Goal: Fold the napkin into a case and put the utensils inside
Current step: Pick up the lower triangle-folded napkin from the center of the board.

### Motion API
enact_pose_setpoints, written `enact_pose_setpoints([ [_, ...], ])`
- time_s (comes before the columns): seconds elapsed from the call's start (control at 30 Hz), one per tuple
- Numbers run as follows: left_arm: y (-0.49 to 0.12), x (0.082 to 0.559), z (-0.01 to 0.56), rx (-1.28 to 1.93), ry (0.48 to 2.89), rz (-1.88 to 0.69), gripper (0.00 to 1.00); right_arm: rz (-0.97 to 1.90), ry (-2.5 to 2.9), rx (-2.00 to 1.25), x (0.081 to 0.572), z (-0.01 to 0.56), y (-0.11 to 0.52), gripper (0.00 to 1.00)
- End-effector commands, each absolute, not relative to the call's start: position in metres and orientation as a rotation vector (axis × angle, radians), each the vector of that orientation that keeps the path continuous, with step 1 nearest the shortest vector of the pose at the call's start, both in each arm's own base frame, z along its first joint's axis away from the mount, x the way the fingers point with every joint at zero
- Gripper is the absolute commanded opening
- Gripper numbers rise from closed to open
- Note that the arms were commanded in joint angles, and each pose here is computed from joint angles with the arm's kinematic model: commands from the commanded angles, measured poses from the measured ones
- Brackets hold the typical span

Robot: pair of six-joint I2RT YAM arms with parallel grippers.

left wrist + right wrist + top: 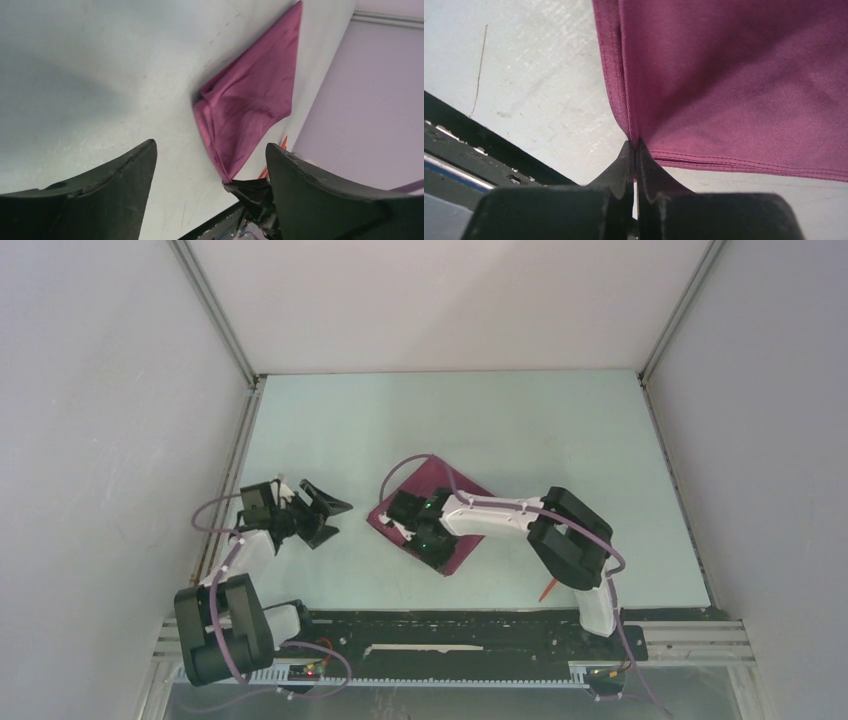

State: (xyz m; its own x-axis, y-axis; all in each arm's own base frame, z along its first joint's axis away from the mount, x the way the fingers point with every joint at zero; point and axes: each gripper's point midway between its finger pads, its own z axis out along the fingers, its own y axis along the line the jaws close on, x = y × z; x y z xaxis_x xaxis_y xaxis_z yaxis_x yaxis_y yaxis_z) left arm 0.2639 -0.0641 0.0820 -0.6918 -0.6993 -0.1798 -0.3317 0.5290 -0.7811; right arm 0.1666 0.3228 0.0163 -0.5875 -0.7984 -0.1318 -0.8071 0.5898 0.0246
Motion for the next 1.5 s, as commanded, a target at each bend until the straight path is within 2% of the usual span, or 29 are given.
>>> enact_pose_setpoints([
  [0.0, -0.080, 0.270, 0.078, -0.921, 2.218, -1.187, 0.86, 0.463, 2.637, -1.272, 0.176, 0.045, 0.343, 0.00],
  [0.27, -0.110, 0.273, 0.053, -0.953, 2.274, -1.194, 0.85, 0.807, 2.640, -1.128, 0.180, 0.069, 0.342, 0.00],
  [0.5, -0.119, 0.289, 0.040, -1.004, 2.256, -1.201, 0.74, 0.887, 2.636, -1.042, 0.191, 0.076, 0.329, 0.00],
  [0.73, -0.127, 0.297, 0.041, -0.994, 2.253, -1.217, 0.53, 0.929, 2.628, -0.960, 0.200, 0.081, 0.319, 0.00],
  [1.1, -0.142, 0.312, 0.063, -0.938, 2.233, -1.257, 0.29, 0.964, 2.622, -0.879, 0.208, 0.082, 0.309, 0.00],
  [1.17, -0.146, 0.317, 0.071, -0.922, 2.223, -1.275, 0.15, 0.969, 2.622, -0.860, 0.211, 0.083, 0.306, 0.00],
  [1.23, -0.149, 0.322, 0.079, -0.908, 2.221, -1.280, 0.08, 0.976, 2.632, -0.829, 0.214, 0.081, 0.301, 0.00],
  [1.27, -0.151, 0.325, 0.083, -0.897, 2.227, -1.275, 0.07, 0.981, 2.641, -0.811, 0.216, 0.079, 0.298, 0.00],
  [1.37, -0.153, 0.335, 0.088, -0.879, 2.249, -1.236, 0.12, 0.998, 2.670, -0.758, 0.222, 0.072, 0.291, 0.00],
  [1.47, -0.160, 0.346, 0.089, -0.870, 2.273, -1.239, 0.11, 1.006, 2.698, -0.705, 0.228, 0.063, 0.284, 0.00],
])
